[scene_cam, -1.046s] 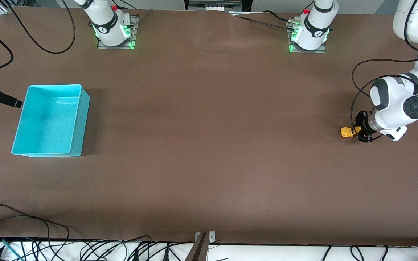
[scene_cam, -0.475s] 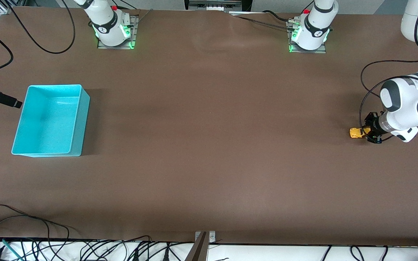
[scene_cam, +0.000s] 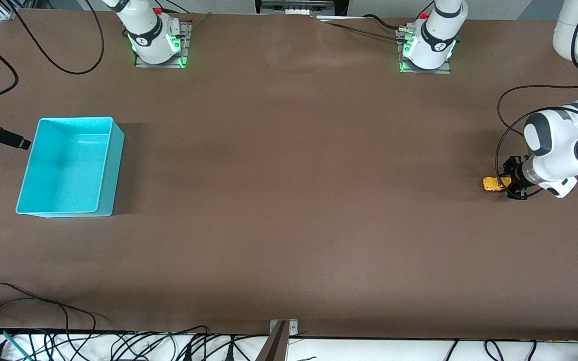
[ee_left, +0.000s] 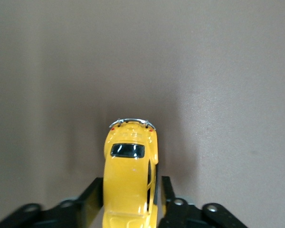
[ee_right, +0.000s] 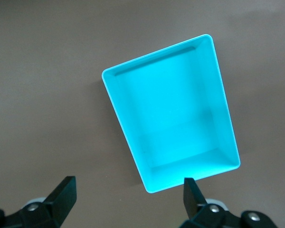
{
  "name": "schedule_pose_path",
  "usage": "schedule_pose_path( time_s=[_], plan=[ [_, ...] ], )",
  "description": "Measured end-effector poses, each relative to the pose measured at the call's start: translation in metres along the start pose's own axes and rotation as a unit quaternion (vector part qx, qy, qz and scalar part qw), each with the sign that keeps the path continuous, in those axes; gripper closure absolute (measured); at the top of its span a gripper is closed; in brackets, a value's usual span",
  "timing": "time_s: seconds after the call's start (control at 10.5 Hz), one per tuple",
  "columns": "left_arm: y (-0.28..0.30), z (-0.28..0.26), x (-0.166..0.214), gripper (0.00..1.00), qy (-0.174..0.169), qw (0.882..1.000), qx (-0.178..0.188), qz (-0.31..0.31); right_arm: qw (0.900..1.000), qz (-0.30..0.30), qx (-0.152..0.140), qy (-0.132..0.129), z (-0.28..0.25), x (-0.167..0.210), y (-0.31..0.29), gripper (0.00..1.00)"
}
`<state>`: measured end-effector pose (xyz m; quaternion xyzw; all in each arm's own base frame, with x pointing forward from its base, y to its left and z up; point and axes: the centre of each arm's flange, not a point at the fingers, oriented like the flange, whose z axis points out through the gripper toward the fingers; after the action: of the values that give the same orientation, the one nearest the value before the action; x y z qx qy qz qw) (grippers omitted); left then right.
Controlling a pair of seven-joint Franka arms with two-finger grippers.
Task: Wind up and store yellow beetle car
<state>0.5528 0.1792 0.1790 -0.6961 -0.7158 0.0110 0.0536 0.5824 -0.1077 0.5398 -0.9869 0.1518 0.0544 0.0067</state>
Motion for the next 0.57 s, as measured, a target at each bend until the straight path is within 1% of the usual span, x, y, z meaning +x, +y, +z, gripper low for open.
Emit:
schedule_pose_path(
  time_s=[0.1, 0.19, 0.29, 0.57],
  plan=[
    [0.003, 0.008, 0.0, 0.28, 0.001, 1.0, -0.002, -0.002, 1.0, 0.0, 0.0, 0.0, 0.0, 0.0, 0.0, 0.0],
    [0.007, 0.012, 0.0, 0.12, 0.002, 1.0, -0.005, -0.003, 1.0, 0.0, 0.0, 0.0, 0.0, 0.0, 0.0, 0.0],
    [0.01, 0.011, 0.001, 0.06, 0.003, 1.0, -0.008, -0.004, 1.0, 0.0, 0.0, 0.0, 0.0, 0.0, 0.0, 0.0],
    [0.018, 0.001, 0.003, 0.05, 0.005, 1.0, -0.017, -0.005, 1.0, 0.003, 0.0, -0.002, 0.002, 0.001, 0.002, 0.0]
  ],
)
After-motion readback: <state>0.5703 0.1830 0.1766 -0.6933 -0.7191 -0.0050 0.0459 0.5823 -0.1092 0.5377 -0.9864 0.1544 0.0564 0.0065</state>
